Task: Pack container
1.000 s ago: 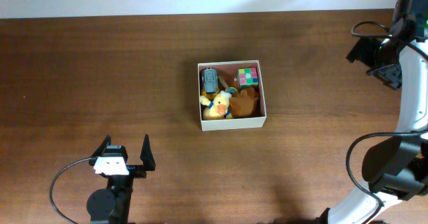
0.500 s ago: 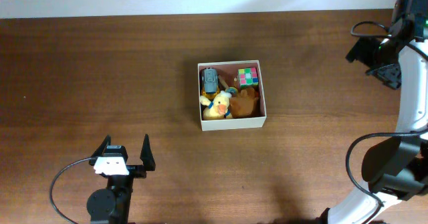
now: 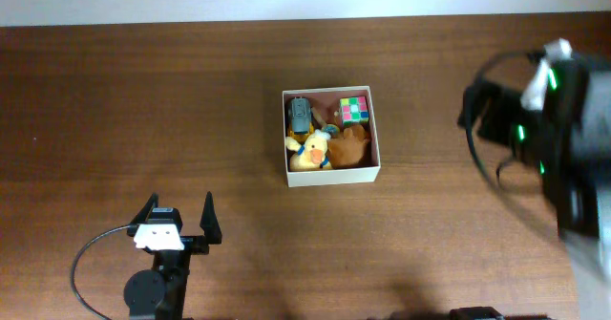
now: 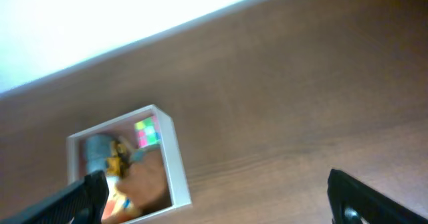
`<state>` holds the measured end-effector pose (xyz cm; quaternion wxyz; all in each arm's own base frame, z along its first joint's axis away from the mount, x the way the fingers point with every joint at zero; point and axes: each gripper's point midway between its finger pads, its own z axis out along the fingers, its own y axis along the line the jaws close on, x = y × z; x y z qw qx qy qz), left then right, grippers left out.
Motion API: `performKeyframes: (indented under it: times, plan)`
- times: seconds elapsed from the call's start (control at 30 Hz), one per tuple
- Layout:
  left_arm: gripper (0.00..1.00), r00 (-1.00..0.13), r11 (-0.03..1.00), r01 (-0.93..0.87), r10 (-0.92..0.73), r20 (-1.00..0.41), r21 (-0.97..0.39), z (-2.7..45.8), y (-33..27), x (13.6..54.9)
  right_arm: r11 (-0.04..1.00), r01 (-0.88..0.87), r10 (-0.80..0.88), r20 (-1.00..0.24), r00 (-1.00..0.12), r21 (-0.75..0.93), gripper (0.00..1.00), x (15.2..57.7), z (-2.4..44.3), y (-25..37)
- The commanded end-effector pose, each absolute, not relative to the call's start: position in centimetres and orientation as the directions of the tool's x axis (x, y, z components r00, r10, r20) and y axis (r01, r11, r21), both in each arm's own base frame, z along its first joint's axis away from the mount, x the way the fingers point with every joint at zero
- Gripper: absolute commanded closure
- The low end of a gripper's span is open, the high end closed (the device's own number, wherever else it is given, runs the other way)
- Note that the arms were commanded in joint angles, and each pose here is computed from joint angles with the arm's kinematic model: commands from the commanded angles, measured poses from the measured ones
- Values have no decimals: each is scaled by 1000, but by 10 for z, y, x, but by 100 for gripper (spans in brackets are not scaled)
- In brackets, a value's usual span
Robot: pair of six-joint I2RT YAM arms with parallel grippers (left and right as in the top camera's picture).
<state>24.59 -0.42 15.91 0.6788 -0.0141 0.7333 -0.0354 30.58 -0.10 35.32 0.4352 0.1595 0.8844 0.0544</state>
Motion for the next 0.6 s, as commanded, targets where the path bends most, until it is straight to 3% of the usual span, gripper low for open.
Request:
performKeyframes:
  times: [0.0, 0.1, 0.27, 0.57]
  plan:
    - [1, -77, 998, 18, -53, -996, -55, 157, -2, 246, 950, 212, 310, -791, -527, 231, 1, 281, 328, 0]
    - [1, -77, 998, 18, -53, -996, -55, 157, -2, 246, 948, 160, 318, -863, -393, 276, 1, 264, 324, 1]
    - [1, -76, 998, 18, -53, -996, -55, 158, -2, 246, 937, 111, 340, -937, -75, 331, 1, 249, 312, -13]
    - [1, -77, 998, 18, -53, -996, -55, 157, -2, 246, 935, 63, 337, -930, 146, 348, 1, 239, 255, -21]
